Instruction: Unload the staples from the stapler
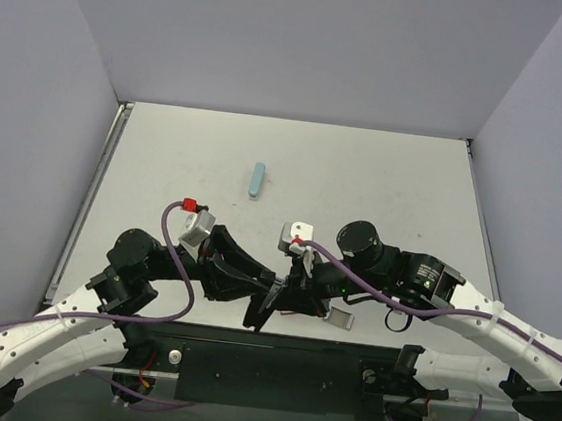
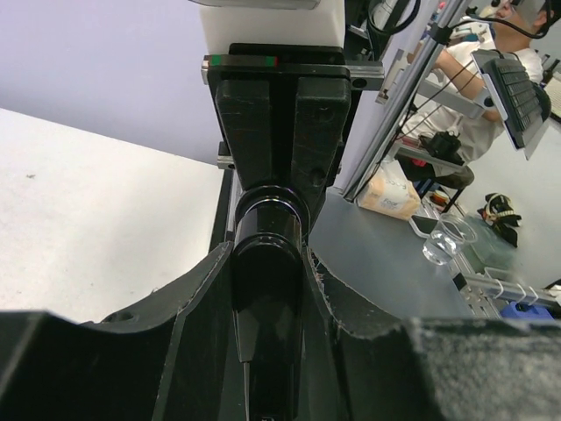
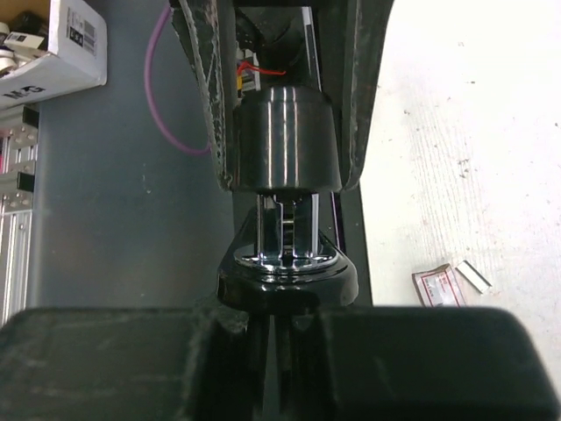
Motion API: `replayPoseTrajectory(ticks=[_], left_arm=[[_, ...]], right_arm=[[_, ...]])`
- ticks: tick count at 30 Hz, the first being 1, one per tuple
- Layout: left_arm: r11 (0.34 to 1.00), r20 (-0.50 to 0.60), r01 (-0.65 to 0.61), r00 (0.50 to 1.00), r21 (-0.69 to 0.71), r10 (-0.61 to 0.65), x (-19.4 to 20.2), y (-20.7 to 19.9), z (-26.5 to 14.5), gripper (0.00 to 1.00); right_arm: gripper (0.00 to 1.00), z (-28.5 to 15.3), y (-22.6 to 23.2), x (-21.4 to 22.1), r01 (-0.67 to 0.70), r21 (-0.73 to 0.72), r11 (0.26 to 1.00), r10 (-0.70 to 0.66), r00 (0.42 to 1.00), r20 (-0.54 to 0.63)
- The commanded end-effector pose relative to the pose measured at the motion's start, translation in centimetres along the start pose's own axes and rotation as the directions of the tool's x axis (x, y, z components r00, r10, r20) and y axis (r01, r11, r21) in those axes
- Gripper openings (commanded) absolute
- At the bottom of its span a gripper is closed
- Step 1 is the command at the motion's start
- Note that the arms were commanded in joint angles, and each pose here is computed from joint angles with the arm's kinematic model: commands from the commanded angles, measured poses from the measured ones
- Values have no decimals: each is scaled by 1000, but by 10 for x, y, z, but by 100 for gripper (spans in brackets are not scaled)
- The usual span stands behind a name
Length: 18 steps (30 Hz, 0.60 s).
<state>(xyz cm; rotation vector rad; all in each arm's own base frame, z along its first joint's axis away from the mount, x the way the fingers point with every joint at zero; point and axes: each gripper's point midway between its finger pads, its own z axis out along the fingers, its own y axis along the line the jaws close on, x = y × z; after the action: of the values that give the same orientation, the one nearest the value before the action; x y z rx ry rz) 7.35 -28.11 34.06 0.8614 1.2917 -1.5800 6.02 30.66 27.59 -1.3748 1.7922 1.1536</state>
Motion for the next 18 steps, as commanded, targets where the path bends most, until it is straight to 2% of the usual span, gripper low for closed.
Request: replayPoseTrajectory(ticks=[1,10,18], left_arm=[[989,-21,-31,999,147,35,-4,-27,9,0],[978,-68,-25,997,207,40,2,-39,23,0],[994,-32,-84,996,75,87,-13,-28,15,0]], right_arm=[[0,8,13,-53,128,-64,990,-120,985,122],[0,24,18,-66,165,-114,980,-155,984,92],[0,-5,6,-51,149,13,989,-149,979,136]])
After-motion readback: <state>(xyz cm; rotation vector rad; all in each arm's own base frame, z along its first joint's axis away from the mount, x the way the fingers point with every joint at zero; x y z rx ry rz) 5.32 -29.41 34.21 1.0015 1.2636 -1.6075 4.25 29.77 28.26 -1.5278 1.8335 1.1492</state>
